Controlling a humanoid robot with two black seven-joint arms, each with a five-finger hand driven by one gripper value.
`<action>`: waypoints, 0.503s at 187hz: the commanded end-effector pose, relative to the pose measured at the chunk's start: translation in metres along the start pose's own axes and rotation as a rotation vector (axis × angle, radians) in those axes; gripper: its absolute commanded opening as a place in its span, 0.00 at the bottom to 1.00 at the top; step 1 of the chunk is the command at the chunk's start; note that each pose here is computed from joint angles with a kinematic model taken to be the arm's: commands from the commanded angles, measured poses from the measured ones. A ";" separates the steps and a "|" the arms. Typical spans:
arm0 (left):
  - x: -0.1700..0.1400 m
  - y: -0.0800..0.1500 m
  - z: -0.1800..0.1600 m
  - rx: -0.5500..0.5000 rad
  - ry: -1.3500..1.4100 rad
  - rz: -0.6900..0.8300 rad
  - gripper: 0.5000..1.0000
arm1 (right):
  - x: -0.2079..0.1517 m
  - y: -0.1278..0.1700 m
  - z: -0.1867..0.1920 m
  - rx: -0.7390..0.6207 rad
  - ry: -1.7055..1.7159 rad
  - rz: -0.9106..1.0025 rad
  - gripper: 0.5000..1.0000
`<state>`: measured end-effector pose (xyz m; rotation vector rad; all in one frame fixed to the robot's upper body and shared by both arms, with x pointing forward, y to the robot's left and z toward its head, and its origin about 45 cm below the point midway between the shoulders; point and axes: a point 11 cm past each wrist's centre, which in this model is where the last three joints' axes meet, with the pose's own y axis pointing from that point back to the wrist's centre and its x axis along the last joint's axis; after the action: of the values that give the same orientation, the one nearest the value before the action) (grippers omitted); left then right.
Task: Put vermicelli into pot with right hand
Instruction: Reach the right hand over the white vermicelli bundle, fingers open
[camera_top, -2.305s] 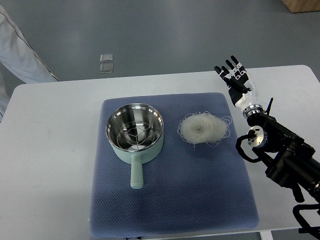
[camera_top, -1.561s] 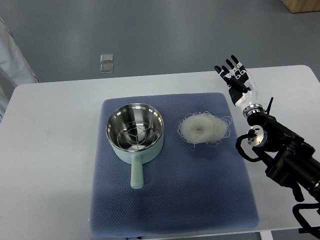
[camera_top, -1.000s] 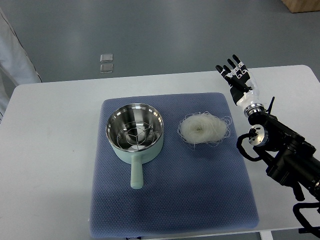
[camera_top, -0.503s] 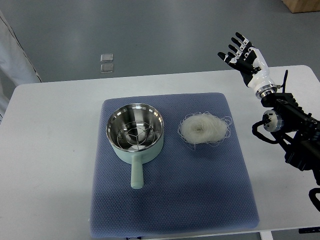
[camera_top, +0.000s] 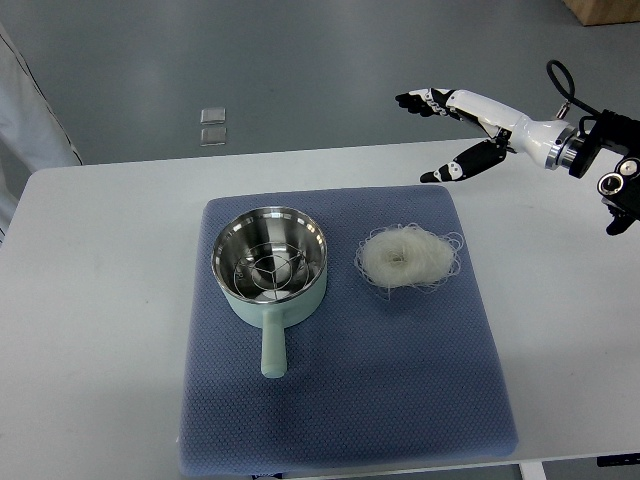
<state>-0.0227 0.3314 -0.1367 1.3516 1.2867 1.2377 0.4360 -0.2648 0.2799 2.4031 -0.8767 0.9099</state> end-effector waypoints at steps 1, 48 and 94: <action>0.000 0.000 0.000 -0.001 0.000 0.000 1.00 | -0.006 0.007 -0.009 -0.017 0.115 -0.145 0.86; 0.000 0.000 0.000 -0.001 0.000 0.000 1.00 | -0.044 0.006 -0.009 -0.056 0.269 -0.384 0.86; 0.000 0.000 -0.001 0.001 -0.001 0.000 1.00 | -0.085 -0.002 0.007 -0.071 0.334 -0.451 0.85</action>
<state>-0.0229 0.3314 -0.1367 1.3526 1.2860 1.2367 0.3938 -0.2403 0.2322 2.1871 -0.2469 1.0046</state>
